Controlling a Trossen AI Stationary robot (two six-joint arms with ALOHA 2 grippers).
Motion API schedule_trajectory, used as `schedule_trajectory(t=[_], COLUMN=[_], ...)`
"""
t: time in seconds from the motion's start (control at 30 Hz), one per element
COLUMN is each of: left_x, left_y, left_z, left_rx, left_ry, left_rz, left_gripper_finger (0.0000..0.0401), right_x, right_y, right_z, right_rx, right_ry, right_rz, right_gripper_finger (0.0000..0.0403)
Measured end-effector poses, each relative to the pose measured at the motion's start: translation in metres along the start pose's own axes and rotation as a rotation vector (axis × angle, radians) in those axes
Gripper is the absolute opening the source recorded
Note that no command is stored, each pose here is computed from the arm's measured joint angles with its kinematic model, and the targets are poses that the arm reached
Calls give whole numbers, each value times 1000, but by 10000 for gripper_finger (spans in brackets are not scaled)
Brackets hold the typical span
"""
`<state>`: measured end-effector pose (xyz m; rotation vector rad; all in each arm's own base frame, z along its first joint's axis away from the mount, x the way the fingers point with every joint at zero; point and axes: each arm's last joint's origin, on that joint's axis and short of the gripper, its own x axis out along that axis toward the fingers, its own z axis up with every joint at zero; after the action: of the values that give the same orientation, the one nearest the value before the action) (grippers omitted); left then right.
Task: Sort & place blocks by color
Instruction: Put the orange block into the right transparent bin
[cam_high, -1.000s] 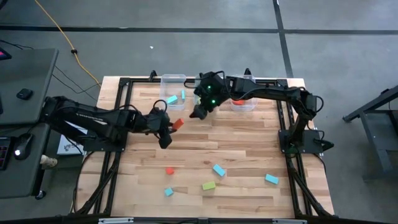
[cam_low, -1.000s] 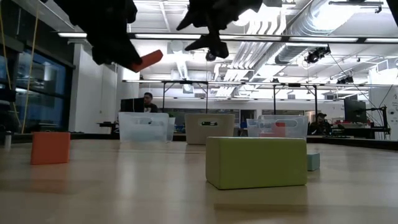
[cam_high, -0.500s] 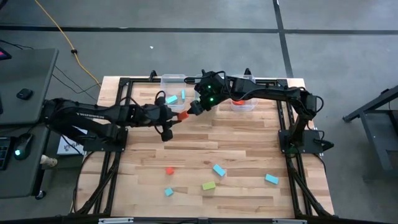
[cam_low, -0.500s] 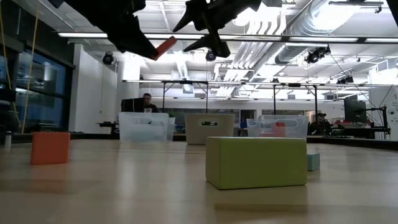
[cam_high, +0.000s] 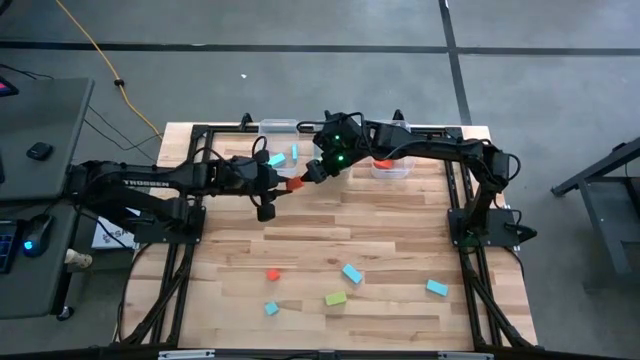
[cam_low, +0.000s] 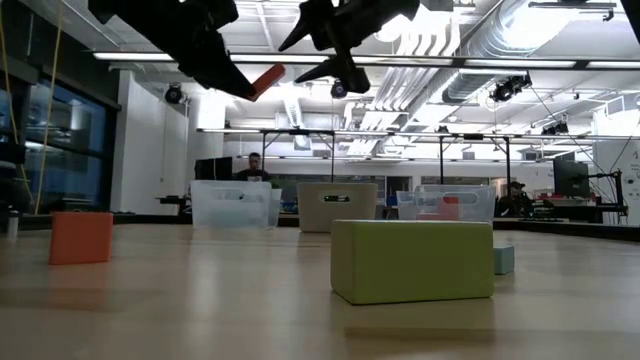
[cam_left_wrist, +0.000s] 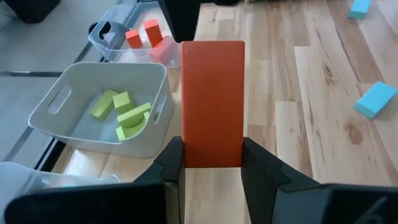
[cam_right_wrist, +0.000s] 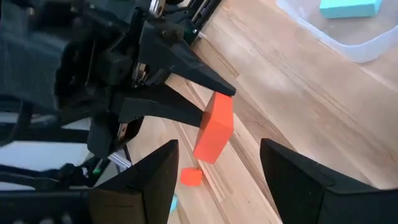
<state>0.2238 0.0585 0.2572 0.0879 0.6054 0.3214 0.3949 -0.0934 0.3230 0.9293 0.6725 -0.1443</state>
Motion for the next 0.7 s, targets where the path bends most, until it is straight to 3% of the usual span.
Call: schedule_trajectory(t=[0.43, 0.7], left_x=[11, 19], left_y=[16, 17], left_z=[26, 40], left_rx=[130, 153], left_ry=[114, 83], left_rz=[0, 3], left_gripper_finger=[76, 76], right_x=[-5, -1], right_y=[-8, -16], right_z=[10, 5], right_rx=[62, 80], right_ry=[-15, 37], right_rz=[22, -39], right_gripper_finger=[217, 217])
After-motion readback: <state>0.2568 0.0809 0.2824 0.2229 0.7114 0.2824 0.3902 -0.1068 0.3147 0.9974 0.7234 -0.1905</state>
